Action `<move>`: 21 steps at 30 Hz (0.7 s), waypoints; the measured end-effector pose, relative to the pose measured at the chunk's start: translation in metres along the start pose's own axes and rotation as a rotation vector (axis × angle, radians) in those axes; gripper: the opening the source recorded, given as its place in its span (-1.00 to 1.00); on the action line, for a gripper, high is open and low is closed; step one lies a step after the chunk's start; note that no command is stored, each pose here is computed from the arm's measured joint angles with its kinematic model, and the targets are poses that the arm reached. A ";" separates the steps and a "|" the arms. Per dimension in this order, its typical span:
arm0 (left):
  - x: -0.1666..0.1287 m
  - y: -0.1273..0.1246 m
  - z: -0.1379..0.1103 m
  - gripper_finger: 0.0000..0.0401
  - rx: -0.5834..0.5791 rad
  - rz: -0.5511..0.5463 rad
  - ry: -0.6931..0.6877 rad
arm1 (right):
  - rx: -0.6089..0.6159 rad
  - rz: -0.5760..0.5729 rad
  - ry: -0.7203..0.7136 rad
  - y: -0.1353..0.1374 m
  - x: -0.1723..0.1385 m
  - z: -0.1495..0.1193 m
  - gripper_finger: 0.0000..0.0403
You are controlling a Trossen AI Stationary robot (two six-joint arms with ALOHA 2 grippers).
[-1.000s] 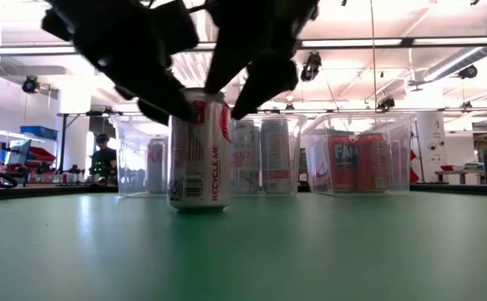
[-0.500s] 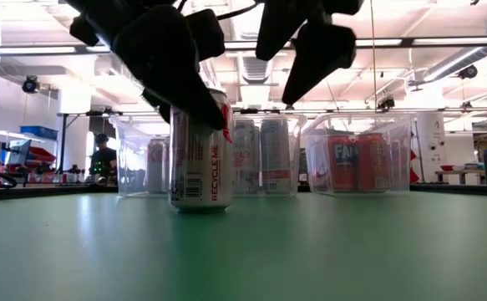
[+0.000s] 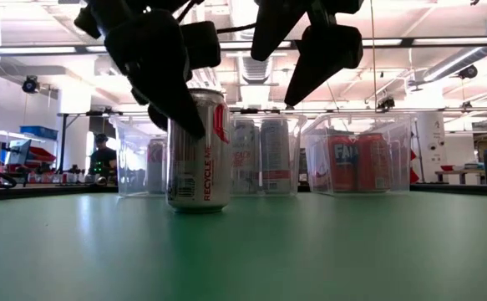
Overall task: Sort soda cans
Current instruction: Put the silver can into the top left transparent bin
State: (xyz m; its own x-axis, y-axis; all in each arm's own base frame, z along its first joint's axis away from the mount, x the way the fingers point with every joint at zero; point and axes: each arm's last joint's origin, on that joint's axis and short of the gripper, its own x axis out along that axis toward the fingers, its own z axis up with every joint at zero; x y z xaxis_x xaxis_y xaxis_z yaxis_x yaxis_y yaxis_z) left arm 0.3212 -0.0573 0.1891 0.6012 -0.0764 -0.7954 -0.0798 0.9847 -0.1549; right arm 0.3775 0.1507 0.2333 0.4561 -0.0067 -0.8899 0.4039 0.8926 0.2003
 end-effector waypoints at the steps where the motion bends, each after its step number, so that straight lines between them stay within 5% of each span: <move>1: -0.001 -0.001 0.003 0.73 0.001 0.000 0.000 | 0.004 0.000 0.000 0.000 0.000 0.000 0.86; 21: -0.004 0.002 0.016 0.74 -0.062 -0.032 0.013 | 0.101 -0.002 0.000 0.000 0.000 0.000 0.86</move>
State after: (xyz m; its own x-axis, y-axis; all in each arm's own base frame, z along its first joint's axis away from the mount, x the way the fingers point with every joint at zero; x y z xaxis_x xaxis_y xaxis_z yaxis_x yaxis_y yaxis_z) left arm 0.3314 -0.0520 0.2019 0.5940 -0.1102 -0.7969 -0.1101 0.9701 -0.2162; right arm 0.3776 0.1509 0.2329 0.4553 -0.0081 -0.8903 0.4822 0.8428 0.2390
